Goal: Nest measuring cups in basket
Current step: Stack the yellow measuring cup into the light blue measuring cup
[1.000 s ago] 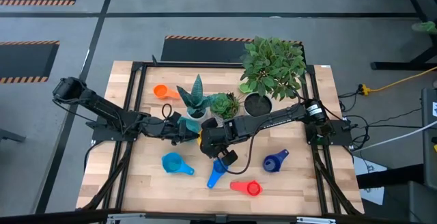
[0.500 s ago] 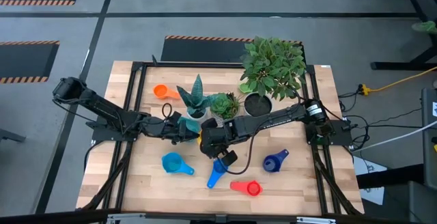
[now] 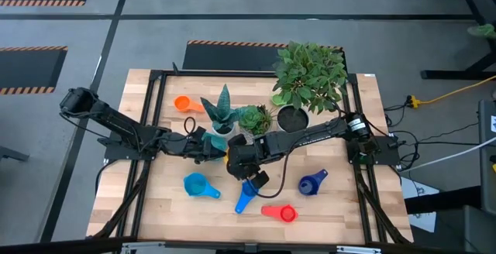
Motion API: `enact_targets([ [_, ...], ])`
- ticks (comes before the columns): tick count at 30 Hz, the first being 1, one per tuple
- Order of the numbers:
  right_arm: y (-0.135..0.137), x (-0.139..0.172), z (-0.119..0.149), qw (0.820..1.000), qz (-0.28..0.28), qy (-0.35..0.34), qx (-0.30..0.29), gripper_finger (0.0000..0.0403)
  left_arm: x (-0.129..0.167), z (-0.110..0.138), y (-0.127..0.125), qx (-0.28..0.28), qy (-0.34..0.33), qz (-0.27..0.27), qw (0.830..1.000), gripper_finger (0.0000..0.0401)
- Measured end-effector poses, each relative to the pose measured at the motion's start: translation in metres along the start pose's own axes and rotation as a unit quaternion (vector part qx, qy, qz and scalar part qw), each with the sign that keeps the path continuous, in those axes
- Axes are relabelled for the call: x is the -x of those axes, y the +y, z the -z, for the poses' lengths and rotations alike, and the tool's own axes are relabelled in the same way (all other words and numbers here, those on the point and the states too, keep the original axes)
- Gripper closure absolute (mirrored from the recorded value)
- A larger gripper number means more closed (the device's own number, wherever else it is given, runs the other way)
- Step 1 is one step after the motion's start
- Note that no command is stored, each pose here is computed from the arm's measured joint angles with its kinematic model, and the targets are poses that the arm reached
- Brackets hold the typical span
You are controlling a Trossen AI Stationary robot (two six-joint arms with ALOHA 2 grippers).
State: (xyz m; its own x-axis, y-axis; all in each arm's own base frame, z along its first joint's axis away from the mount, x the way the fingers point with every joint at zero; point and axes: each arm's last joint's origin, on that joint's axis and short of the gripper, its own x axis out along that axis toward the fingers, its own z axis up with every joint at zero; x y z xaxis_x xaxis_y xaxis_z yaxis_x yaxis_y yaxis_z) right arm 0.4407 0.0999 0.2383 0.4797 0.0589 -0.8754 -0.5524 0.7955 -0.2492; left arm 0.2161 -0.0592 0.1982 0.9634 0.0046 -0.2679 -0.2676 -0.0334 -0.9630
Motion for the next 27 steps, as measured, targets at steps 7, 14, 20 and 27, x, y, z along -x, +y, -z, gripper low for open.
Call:
enact_targets([
  [7,-0.001,0.014,-0.001,1.0,0.004,-0.009,-0.001,0.0262,0.0,0.0,0.002,-0.023,0.001,-0.01,1.0,0.0399],
  [14,0.004,0.053,0.004,0.997,-0.076,-0.025,-0.003,0.0262,0.0,0.003,0.001,-0.042,0.03,-0.005,0.999,0.04],
  [20,0.01,0.071,0.013,0.987,-0.158,-0.019,-0.018,0.0262,0.004,0.011,-0.004,-0.063,0.05,0.025,0.997,0.04],
  [27,0.015,0.08,0.026,0.98,-0.183,0.047,-0.067,0.0262,0.021,0.029,-0.013,-0.062,0.087,0.057,0.993,0.0401],
])
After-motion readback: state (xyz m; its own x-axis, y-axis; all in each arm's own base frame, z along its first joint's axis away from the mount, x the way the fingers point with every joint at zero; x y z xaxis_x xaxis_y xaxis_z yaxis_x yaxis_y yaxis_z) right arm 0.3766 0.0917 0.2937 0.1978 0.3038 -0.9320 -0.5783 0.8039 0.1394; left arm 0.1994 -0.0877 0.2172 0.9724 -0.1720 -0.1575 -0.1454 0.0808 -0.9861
